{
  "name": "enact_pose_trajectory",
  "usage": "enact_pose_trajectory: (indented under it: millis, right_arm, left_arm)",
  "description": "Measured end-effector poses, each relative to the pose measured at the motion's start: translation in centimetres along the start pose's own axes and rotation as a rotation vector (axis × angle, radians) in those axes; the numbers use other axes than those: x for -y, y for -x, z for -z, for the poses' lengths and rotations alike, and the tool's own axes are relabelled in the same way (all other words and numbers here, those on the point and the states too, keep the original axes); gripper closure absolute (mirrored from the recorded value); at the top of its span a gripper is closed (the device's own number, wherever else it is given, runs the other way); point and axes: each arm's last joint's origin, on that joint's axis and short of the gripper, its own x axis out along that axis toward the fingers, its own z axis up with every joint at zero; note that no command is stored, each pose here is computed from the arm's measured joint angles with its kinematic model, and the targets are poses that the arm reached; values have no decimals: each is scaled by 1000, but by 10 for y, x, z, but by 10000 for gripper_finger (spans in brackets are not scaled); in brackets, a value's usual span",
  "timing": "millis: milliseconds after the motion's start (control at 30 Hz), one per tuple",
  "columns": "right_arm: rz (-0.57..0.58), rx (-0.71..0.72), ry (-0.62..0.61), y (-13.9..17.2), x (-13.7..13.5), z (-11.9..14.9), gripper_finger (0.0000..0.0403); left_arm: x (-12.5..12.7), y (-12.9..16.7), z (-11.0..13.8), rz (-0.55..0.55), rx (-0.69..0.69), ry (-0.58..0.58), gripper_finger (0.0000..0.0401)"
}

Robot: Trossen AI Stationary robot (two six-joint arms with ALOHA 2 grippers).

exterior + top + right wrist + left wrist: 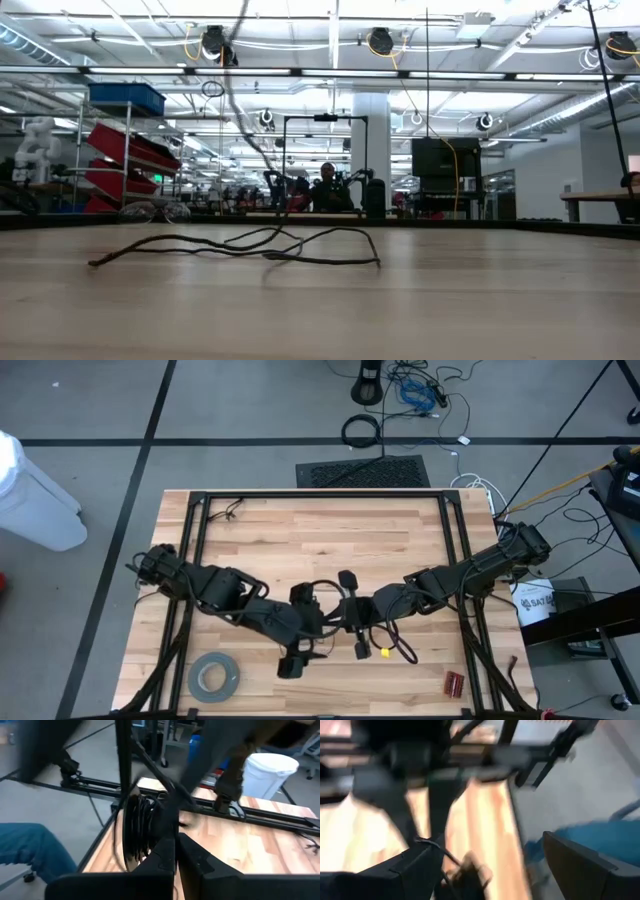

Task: Coil cords
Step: Coil the black wire onto the spool

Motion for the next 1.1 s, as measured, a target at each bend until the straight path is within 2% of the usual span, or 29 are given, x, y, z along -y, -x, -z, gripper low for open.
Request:
enact_pose_trajectory:
  millis: [200,533,833,967,1100]
  right_arm:
    - [22,-14,-1,-4,2,3,403]
    - [71,-41,15,-20,24,11,403]
    - [81,-6,39,-28,45,10,403]
    - [64,-6,34,-28,52,10,403]
    - [45,23,28,-33,58,9,403]
  left_arm:
    - [-6,0,9,-39,-103,-93,62]
    - [-22,4,18,3,-261,-94,62]
    - [-28,18,14,39,-281,-133,62]
    - [-31,33,12,-10,-291,-157,62]
    - [-32,39,12,-15,-279,-165,62]
